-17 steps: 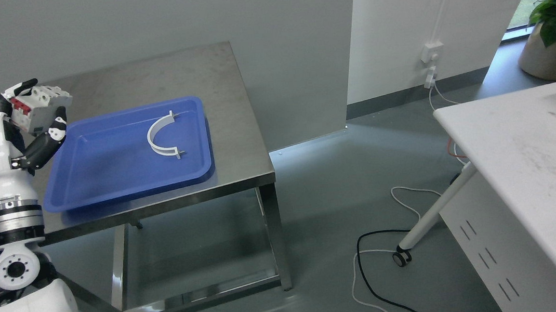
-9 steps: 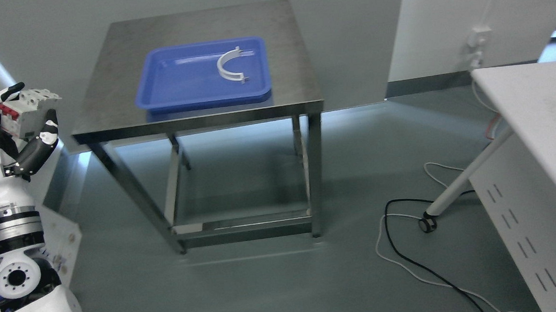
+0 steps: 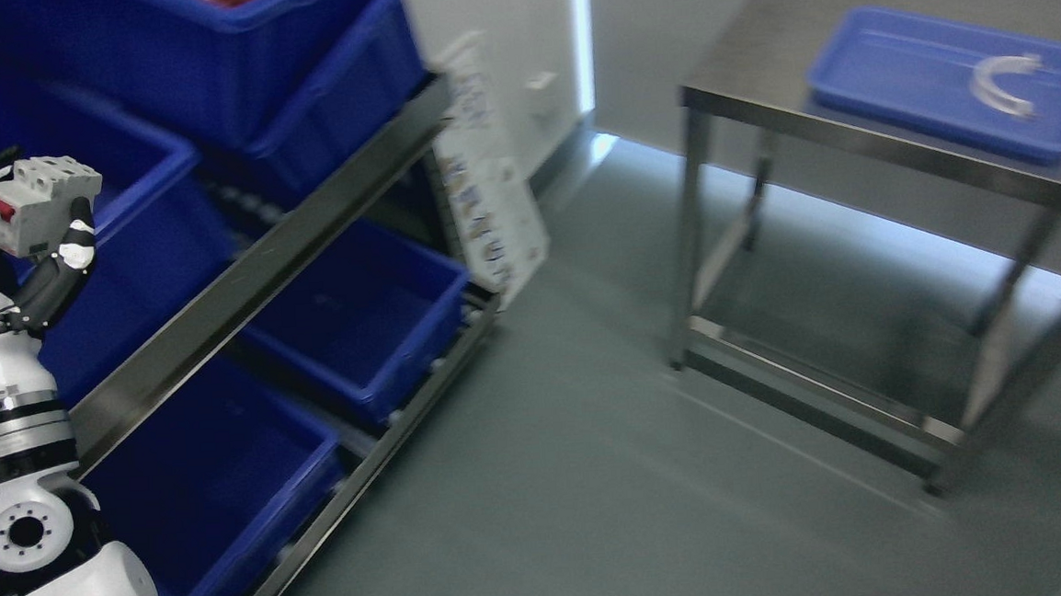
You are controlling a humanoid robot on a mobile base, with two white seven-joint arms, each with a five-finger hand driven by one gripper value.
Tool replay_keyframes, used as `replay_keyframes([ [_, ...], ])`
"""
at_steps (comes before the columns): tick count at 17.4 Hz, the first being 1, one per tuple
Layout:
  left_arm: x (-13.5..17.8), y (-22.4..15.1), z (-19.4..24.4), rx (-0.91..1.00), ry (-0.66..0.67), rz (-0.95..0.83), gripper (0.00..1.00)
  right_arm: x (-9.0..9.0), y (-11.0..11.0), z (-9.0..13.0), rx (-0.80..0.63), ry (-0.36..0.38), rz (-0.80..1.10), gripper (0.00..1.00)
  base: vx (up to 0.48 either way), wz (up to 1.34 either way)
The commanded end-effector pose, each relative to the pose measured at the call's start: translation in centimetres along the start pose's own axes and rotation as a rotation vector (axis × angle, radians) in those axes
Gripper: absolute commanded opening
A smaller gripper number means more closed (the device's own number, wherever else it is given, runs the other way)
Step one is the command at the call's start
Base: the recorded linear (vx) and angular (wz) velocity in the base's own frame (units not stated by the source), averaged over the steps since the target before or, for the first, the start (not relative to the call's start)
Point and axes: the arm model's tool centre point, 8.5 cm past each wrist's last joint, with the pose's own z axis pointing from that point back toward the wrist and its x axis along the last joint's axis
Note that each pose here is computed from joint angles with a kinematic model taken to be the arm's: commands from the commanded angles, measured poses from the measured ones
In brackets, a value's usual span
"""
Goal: Place circuit breaker on shelf
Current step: 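Carry the breaker in the left hand while turning toward the bin rack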
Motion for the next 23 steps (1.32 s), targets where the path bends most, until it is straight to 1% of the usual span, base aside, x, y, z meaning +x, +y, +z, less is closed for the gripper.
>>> replay_keyframes([
  [1,3.7,-1.9,-2.0,-0.054,-0.114,-0.002,0.03,-0.3,-1.0,-0.1,-0.014,0.027,0.027,1.0,-0.156,1.81],
  [7,2.7,-2.9,-1.5,-0.138,-0.054,0.003,0.03,-0.3,-1.0,-0.1,-0.014,0.026,0.027,1.0,-0.041,1.72],
  [10,2.1,-3.5,-1.8,-0.177,-0.037,0.015,0.04,-0.3,-1.0,-0.1,-0.014,0.026,0.027,1.0,0.126,1.08],
  [12,2.1,-5.5,-2.9,-0.234,-0.033,0.027,0.04,-0.3,-1.0,-0.1,-0.012,0.026,0.027,1.0,0.176,0.76],
  [14,1.6,-5.5,-5.4,-0.314,0.013,-0.027,0.04,-0.3,-1.0,-0.1,-0.014,0.026,0.027,1.0,0.195,0.3],
  [17,-1.2,-3.7,-8.6,-0.435,0.107,-0.2,0.04,-0.3,-1.0,-0.1,-0.012,0.027,0.027,1.0,0.209,0.01],
  [18,-2.6,-3.0,-9.4,-0.461,0.16,-0.276,0.04,-0.3,-1.0,-0.1,-0.012,0.027,0.027,1.0,0.232,-0.14],
  [20,-4.7,-2.4,-10.1,-0.478,0.243,-0.343,0.04,-0.3,-1.0,-0.1,-0.012,0.027,0.027,1.0,0.22,-0.19],
  [23,-5.6,-0.8,-10.5,-0.511,0.302,-0.424,0.04,-0.3,-1.0,-0.1,-0.012,0.027,0.027,1.0,0.192,-0.23],
])
